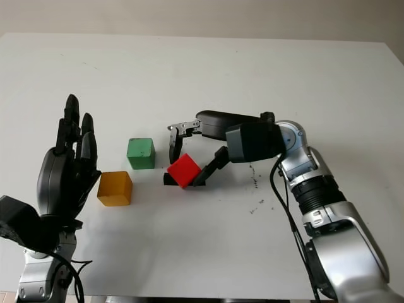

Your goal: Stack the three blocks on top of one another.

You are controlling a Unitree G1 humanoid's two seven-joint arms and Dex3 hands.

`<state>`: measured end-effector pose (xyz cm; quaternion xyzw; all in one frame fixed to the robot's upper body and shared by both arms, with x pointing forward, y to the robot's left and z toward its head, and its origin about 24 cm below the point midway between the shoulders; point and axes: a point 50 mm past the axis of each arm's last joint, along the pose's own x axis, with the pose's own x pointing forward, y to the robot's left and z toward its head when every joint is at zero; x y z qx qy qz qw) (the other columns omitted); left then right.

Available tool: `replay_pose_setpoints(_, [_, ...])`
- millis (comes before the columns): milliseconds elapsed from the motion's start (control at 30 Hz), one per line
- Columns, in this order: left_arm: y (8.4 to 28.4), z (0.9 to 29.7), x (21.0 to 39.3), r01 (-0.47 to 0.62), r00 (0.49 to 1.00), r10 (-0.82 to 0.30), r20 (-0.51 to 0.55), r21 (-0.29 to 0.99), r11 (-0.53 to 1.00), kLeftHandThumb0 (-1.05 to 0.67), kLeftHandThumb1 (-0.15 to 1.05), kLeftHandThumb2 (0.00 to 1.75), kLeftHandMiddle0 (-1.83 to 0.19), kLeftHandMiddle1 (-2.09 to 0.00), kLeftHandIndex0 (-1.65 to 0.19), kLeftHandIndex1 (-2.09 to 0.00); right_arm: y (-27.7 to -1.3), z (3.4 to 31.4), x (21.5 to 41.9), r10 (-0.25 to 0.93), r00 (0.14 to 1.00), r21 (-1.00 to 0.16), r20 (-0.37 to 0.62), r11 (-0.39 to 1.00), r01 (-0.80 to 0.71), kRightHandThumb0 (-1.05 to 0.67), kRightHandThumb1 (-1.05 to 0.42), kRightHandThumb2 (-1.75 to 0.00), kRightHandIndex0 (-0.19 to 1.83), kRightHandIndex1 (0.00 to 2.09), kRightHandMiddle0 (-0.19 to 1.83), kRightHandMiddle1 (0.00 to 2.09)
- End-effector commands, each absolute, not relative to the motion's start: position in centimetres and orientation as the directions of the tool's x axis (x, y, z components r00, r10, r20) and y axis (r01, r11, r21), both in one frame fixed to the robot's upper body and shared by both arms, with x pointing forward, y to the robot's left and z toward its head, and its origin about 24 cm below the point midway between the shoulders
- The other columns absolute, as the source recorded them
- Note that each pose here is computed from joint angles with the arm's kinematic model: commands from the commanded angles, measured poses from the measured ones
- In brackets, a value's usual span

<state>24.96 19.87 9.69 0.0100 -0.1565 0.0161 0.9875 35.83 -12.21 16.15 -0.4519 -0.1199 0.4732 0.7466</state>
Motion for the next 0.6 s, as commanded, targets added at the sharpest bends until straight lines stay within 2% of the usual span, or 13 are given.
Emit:
replay_pose_setpoints(0, [19.79, 9.86, 24.72, -0.037, 0.948, 0.029, 0.316, 0.021, 0.999, -0.71, 1.05, 0.56, 0.14, -0.05, 0.15, -0.05, -11.8, 16.67, 35.97, 0.815, 0.52, -0.794, -0.256, 0.129, -0.594, -0.38, -0.89, -0.05, 0.14, 0.04, 0.45, 1.39])
replay_pose_setpoints(433, [19.83, 9.75, 24.71, -0.033, 0.946, 0.028, 0.323, 0.01, 0.999, -0.71, 1.05, 0.55, 0.13, -0.05, 0.14, -0.05, -12.09, 16.43, 36.12, 0.801, 0.541, -0.805, -0.256, 0.133, -0.578, -0.38, -0.9, -0.06, 0.12, 0.04, 0.41, 1.41])
replay_pose_setpoints(533, [19.84, 9.78, 24.67, -0.037, 0.949, 0.031, 0.315, 0.014, 0.999, -0.71, 1.05, 0.55, 0.13, -0.05, 0.14, -0.05, -12.28, 16.34, 36.19, 0.796, 0.546, -0.795, -0.261, 0.143, -0.589, -0.39, -0.89, -0.05, 0.1, 0.03, 0.35, 1.37])
replay_pose_setpoints(567, [19.84, 9.79, 24.67, -0.037, 0.949, 0.031, 0.314, 0.014, 0.999, -0.72, 1.05, 0.56, 0.13, -0.06, 0.14, -0.06, -12.37, 16.3, 36.19, 0.796, 0.545, -0.798, -0.262, 0.139, -0.586, -0.42, -0.87, -0.05, 0.07, 0.03, 0.26, 1.28])
